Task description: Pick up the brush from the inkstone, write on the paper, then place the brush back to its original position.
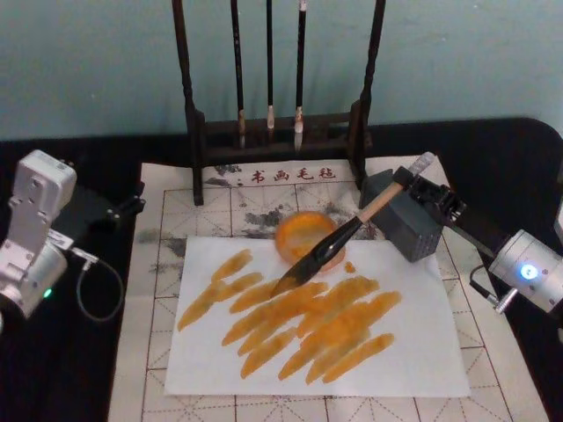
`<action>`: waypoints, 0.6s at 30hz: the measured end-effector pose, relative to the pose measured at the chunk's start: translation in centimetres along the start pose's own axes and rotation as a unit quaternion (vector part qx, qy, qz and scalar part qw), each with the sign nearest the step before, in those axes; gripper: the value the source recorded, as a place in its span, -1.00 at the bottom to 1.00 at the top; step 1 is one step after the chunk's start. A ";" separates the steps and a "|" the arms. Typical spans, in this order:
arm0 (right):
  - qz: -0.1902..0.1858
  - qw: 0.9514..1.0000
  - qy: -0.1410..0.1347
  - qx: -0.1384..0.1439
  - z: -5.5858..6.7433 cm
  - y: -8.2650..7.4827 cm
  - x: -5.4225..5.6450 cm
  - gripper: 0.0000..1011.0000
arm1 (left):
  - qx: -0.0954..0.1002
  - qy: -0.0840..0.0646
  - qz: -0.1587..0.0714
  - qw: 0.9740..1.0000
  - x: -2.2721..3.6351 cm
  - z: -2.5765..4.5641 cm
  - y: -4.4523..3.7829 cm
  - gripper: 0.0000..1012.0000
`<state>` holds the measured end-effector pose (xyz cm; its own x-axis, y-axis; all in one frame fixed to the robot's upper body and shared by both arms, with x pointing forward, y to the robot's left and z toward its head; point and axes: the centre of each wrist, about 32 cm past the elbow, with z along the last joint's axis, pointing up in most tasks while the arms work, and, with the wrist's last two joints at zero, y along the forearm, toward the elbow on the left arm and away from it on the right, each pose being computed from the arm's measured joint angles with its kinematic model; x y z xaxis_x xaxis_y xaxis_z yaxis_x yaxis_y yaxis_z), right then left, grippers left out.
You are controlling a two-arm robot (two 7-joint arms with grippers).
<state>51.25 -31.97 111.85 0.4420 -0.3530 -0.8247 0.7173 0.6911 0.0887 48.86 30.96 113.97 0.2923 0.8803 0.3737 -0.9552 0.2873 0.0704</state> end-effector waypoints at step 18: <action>0.028 0.998 -0.007 -0.057 -0.2 0.1 -0.4 -0.65 | 0.000 0.000 0.000 1.000 0.00 0.00 0.00 0.98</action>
<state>51.00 -31.59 112.09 0.4880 -0.3191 -0.8124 0.6254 0.7771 0.0704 48.86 30.97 113.97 0.2923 0.8803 0.3737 -0.9553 0.2873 0.0704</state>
